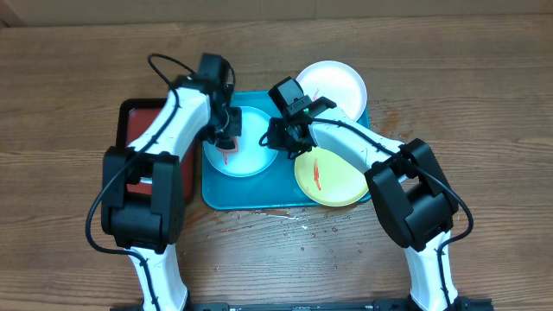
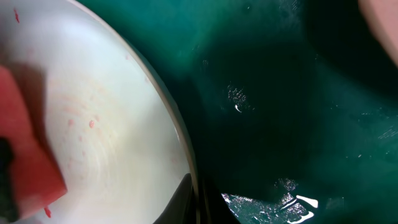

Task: Clean dirty plates on tray and stack at the side
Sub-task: 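Bring the sponge with the left gripper onto the light blue plate, then scrub the light blue plate with the sponge while right gripper holds it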

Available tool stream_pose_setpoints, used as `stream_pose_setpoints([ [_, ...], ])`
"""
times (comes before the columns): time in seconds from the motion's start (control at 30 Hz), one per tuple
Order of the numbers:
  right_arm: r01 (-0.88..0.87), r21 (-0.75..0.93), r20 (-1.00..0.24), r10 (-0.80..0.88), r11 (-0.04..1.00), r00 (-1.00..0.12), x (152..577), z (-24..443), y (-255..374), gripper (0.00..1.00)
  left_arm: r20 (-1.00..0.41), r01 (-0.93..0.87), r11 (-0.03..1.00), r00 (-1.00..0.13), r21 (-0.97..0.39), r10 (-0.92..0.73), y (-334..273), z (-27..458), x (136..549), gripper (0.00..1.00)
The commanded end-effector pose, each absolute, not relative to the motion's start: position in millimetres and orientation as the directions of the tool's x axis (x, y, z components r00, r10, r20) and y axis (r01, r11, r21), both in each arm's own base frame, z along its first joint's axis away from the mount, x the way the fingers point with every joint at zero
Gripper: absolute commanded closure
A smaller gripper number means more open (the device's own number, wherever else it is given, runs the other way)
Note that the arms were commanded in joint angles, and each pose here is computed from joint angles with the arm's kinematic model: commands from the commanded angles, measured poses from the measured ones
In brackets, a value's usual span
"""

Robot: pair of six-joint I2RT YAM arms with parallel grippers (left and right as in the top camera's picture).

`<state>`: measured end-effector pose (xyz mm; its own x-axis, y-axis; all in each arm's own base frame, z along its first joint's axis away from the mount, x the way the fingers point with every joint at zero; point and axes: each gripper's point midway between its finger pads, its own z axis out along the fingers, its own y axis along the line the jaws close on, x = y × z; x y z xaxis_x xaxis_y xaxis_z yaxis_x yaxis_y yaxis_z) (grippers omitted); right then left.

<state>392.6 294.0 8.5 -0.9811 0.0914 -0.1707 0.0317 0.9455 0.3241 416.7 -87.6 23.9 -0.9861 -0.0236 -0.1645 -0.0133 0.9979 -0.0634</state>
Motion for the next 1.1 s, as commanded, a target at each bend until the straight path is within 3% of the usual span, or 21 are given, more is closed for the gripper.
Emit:
stream_pose_setpoints([
  [0.0, 0.063, 0.288, -0.113, 0.099, 0.956, -0.989, 383.4, -16.2, 287.5, 0.96, -0.181, -0.105, 0.994, -0.978, 0.009, -0.101, -73.8, 15.6, 414.1, 0.96],
  [0.2, 0.062, 0.286, -0.115, 0.099, 0.956, -0.988, 383.9, -16.3, 287.1, 0.96, -0.133, -0.083, 0.996, -0.987, -0.028, -0.086, -80.6, 13.7, 403.9, 0.96],
  [0.4, 0.062, 0.286, -0.116, 0.099, 0.956, -0.988, 384.1, -16.2, 287.3, 0.96, -0.015, 0.152, 0.939, -0.988, -0.308, 0.155, -128.9, 19.8, 367.2, 0.96],
  [0.5, 0.062, 0.288, -0.118, 0.100, 0.956, -0.988, 384.6, -16.0, 287.7, 0.96, -0.025, 0.198, 0.906, -0.979, -0.373, 0.204, -139.7, 23.9, 363.3, 0.96],
  [0.83, 0.064, 0.281, -0.109, 0.098, 0.958, -0.989, 382.1, -16.8, 286.2, 0.96, -0.318, 0.249, 0.949, -0.931, -0.194, 0.179, -125.0, 26.1, 439.6, 0.96],
  [1.07, 0.065, 0.278, -0.107, 0.098, 0.958, -0.989, 381.7, -17.0, 285.6, 0.96, -0.360, 0.011, 1.000, -0.933, -0.004, 0.009, -82.2, 25.6, 457.9, 0.96],
])
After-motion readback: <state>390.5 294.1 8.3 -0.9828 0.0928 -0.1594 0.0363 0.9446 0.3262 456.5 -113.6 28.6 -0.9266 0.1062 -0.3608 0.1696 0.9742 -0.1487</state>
